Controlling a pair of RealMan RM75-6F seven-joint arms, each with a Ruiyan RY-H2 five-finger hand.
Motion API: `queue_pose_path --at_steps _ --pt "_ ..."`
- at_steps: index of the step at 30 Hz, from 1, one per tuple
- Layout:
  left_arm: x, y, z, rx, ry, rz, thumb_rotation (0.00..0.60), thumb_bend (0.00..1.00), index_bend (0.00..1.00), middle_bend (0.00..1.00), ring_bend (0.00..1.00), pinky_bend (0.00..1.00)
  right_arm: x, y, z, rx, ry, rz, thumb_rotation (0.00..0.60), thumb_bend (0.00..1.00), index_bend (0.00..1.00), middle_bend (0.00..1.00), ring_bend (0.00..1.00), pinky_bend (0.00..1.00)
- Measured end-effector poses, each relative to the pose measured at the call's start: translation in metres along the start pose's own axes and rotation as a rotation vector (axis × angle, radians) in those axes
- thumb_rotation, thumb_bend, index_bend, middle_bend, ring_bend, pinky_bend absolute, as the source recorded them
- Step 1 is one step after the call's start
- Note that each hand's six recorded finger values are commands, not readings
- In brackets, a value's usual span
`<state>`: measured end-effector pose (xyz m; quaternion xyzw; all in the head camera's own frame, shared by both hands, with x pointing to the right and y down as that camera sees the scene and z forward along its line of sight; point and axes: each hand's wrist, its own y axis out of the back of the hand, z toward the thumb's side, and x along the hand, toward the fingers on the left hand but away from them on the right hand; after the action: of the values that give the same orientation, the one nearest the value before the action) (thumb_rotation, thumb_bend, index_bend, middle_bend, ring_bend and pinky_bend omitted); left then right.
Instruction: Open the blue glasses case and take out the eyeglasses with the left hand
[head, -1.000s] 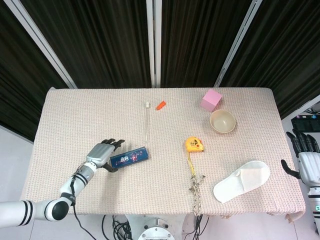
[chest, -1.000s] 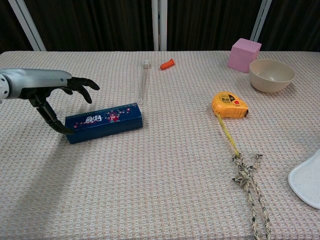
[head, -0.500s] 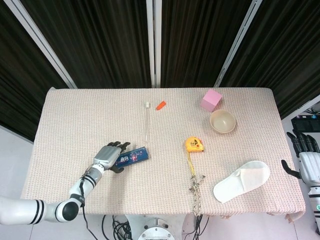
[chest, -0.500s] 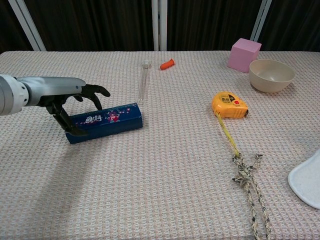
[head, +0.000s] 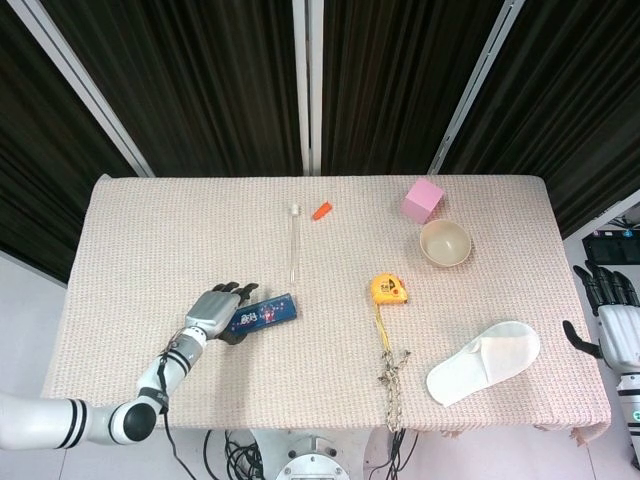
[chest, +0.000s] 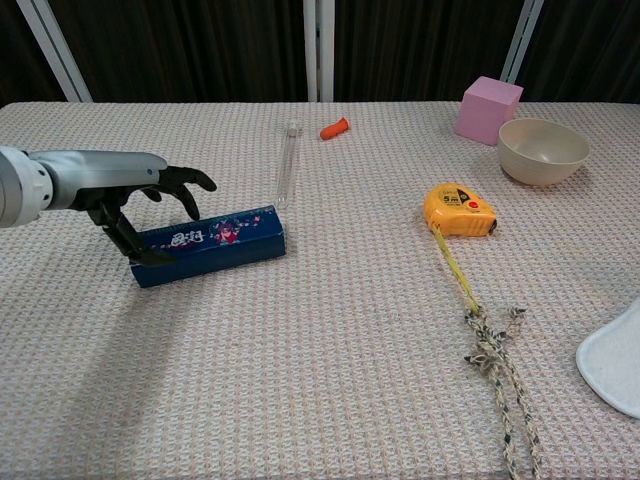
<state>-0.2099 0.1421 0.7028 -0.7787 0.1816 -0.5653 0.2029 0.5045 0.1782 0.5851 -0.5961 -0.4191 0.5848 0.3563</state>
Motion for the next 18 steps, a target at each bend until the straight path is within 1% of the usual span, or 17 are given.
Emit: queue_pose_path --at_steps 7,11,18 --pt "0.0009 0.0002 -0.0004 -0.003 0.003 -0.002 0.6 0.31 0.03 0.2 0.06 0.12 0.0001 -0.0001 -0.0007 0.0 -0.003 0.0 0.6 0.3 0.0 0.0 0.0 0.0" --pt "0.0012 0.0 -0.001 -0.006 0.007 -0.005 0.6 0.31 0.03 0.21 0.06 0.1 0.0001 -0.0002 -0.0011 0.0 -0.003 0.0 0.6 0.3 0.0 0.0 0.0 0.0" --pt "0.0019 -0.0005 -0.0028 -0.008 0.015 -0.006 0.6 0.32 0.03 0.25 0.07 0.1 0.0002 -0.0011 -0.0021 0.0 -0.005 0.004 0.6 0.3 0.0 0.0 0.0 0.0"
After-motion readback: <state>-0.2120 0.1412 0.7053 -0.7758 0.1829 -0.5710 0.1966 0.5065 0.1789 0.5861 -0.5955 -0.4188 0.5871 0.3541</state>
